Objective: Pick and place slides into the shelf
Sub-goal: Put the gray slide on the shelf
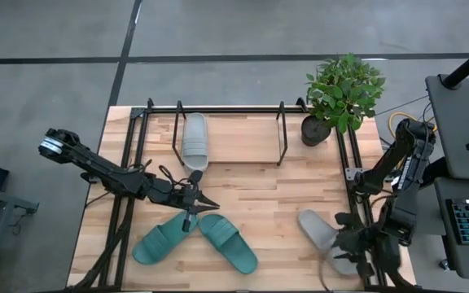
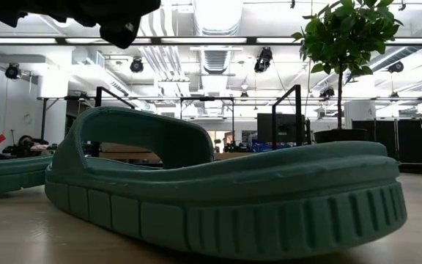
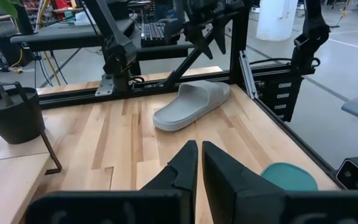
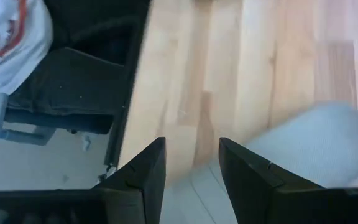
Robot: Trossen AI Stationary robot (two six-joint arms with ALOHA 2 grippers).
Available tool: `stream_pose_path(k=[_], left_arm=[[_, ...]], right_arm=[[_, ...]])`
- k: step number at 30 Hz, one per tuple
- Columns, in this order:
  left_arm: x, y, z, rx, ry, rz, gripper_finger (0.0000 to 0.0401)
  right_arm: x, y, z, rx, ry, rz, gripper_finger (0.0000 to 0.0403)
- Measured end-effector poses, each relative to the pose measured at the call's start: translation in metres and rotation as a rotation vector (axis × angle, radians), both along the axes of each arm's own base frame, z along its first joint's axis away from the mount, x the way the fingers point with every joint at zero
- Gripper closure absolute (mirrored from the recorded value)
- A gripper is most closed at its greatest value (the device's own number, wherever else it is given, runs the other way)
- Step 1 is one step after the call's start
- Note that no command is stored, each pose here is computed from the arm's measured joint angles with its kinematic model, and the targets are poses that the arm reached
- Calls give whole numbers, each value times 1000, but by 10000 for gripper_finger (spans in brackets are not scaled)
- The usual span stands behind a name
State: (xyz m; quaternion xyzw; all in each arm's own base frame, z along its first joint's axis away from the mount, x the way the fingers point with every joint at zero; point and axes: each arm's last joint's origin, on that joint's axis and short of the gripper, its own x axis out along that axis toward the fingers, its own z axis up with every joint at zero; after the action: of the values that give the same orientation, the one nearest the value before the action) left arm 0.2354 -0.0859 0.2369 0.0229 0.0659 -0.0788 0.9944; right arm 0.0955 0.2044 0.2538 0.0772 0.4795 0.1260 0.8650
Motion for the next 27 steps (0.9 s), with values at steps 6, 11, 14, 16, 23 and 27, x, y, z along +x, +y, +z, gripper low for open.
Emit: stream_pose_path(k=[6, 11, 14, 16, 23, 27], left_arm=[[4, -1, -6, 14, 15, 2, 393], [6, -2, -10, 22, 33, 3, 393], [7, -2, -11, 25, 38, 4, 393], [7, -2, -13, 27, 45, 4, 393], [10, -3, -18, 36, 66, 4, 393], [11, -4, -22, 41, 78, 4, 393]], right_arm=[[30, -19, -4, 62, 190, 2, 264], [54, -40, -9, 138, 313, 61, 264], [65, -54, -17, 192, 372, 60, 264], [71, -64, -25, 237, 410, 39, 264], [74, -83, -52, 311, 513, 11, 252], [69, -84, -59, 327, 560, 37, 219]])
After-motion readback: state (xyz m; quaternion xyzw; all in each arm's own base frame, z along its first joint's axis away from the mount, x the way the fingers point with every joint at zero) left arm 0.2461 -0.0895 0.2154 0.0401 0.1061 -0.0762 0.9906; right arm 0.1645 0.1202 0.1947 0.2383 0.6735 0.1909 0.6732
